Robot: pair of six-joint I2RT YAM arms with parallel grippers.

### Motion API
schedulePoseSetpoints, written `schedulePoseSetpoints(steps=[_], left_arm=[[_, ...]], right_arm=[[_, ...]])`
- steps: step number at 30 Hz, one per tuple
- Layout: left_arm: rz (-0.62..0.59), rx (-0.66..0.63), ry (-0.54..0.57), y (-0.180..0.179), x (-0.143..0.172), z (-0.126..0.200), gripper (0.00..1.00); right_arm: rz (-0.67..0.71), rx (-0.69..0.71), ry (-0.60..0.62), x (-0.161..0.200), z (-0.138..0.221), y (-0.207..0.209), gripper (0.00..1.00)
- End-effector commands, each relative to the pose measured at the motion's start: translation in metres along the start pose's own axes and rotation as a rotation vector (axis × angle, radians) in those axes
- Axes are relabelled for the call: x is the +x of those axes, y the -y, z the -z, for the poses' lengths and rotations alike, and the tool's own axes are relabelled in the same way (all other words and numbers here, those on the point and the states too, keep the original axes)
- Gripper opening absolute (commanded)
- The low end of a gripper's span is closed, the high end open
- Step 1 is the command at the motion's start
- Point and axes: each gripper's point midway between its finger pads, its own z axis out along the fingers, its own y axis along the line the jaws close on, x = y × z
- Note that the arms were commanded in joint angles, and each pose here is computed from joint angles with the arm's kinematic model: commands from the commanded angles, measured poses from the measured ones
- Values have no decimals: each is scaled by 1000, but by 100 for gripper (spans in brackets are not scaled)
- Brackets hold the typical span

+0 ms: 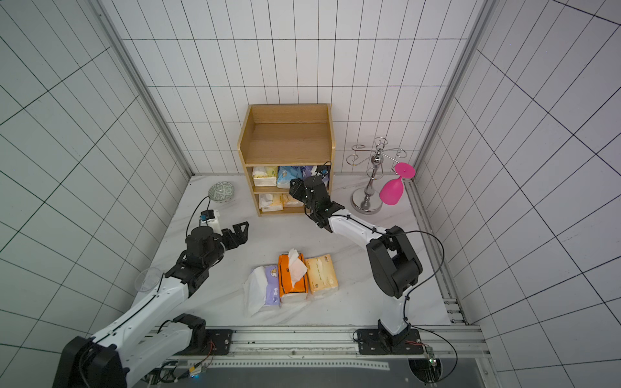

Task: Remove the tissue boxes from the shelf
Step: Pick up a box of tissues from the shelf.

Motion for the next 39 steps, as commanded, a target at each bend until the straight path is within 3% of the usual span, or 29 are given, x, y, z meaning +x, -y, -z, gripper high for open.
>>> schedulePoseSetpoints(steps=[1, 7, 13, 17, 20, 33, 34, 37, 39], left_arm=[[-17, 7, 30, 0, -5, 5, 98], [-18, 14, 27, 1, -4, 5, 98], [-21, 17, 28, 2, -5, 6, 98], [-27, 15, 23, 1, -3, 5, 98], [-31, 15, 23, 1, -3, 5, 98], [-43, 11, 22, 0, -3, 6, 98], [-43, 13, 22, 1, -3, 6, 98], [-47, 16, 22, 1, -3, 6, 98], [-48, 14, 20, 1, -3, 6, 98]], right_arm=[[-36, -56, 92, -36, -6, -21, 60], [-39, -31, 105, -34, -16, -13, 54], [-31, -38, 92, -31, -15, -13, 31], [-23, -46, 75, -27, -9, -15, 7], [-14, -49, 56, -23, -2, -15, 0], [64, -72, -51, 9, 43, -20, 0], [70, -76, -63, 13, 45, -20, 5], [91, -89, -87, 16, 50, -20, 39], [103, -96, -99, 16, 52, -20, 53]])
